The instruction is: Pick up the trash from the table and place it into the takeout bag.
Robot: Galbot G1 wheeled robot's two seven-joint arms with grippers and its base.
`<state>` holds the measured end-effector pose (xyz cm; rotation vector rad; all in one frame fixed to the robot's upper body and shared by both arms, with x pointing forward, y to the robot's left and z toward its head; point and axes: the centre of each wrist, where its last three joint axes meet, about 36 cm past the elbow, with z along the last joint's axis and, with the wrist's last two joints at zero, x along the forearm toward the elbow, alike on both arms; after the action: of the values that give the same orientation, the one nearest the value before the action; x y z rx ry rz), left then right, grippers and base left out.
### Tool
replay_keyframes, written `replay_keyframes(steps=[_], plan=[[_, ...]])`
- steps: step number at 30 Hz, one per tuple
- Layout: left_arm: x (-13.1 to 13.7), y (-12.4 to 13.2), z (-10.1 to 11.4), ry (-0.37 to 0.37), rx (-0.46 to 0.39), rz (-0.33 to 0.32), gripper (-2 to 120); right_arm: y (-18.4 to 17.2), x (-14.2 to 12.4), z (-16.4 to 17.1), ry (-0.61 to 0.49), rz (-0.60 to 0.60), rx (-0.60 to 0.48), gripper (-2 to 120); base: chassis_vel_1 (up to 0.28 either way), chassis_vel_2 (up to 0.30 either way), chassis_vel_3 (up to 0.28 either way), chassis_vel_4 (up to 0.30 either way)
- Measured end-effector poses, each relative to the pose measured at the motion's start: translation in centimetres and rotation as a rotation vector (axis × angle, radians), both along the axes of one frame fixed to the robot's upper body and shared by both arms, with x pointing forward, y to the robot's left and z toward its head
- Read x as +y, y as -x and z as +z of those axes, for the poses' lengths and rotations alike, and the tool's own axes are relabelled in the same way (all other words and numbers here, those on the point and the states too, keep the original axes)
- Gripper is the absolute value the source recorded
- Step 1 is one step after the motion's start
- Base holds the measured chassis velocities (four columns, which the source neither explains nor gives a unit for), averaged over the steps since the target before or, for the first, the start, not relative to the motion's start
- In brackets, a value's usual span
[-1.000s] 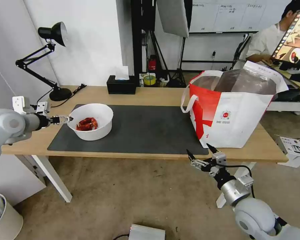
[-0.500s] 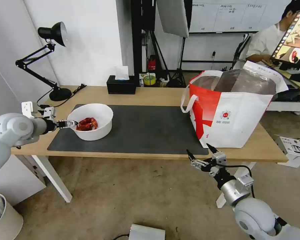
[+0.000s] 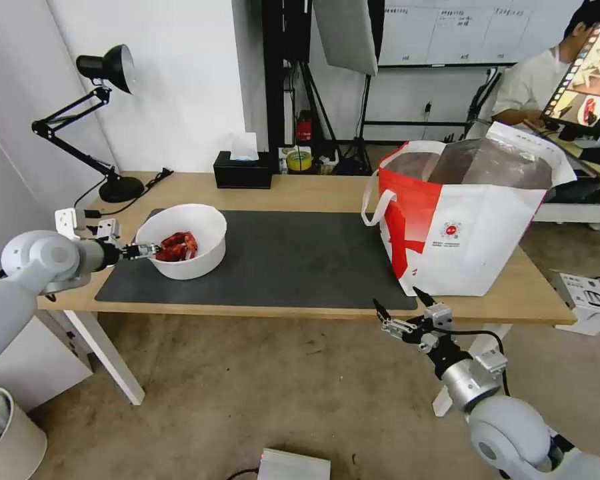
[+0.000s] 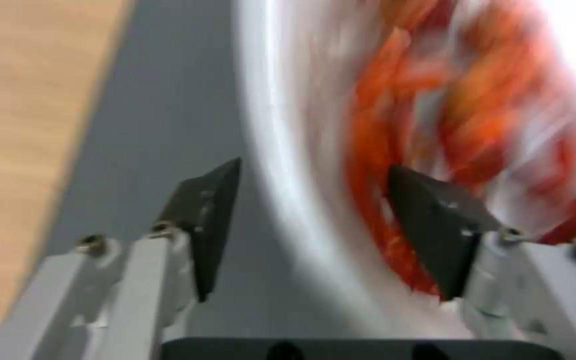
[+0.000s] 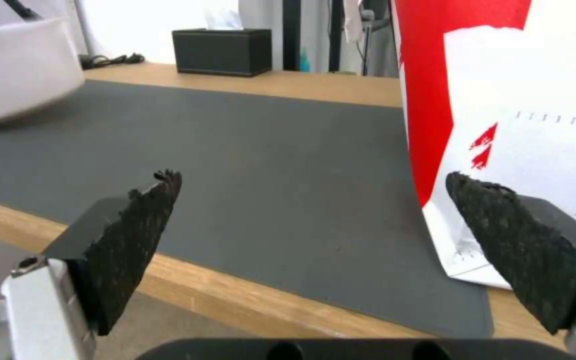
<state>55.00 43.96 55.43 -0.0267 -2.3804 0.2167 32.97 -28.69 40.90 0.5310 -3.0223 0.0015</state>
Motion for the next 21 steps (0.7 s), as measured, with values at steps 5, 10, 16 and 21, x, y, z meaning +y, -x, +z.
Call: replay_keyframes(steps=[5, 10, 16, 21], plan=[[-0.3, -0.1, -0.2, -0.004, 0.005, -0.004, 39, 0.0, 0.0, 0.0, 0.000, 0.000, 0.000, 100, 0.000, 0.000, 0.000, 0.000], [-0.6, -0.1, -0.1, -0.011, 0.002, -0.006, 21, 0.0, 0.0, 0.0, 0.000, 0.000, 0.000, 100, 0.000, 0.000, 0.000, 0.000], [-1.3, -0.2, 0.1, -0.017, -0.004, -0.010, 0, 0.0, 0.0, 0.0, 0.000, 0.000, 0.000, 100, 0.000, 0.000, 0.000, 0.000], [-1.6, -0.1, 0.3, -0.016, -0.006, -0.013, 0, 0.0, 0.0, 0.0, 0.000, 0.000, 0.000, 100, 0.000, 0.000, 0.000, 0.000]])
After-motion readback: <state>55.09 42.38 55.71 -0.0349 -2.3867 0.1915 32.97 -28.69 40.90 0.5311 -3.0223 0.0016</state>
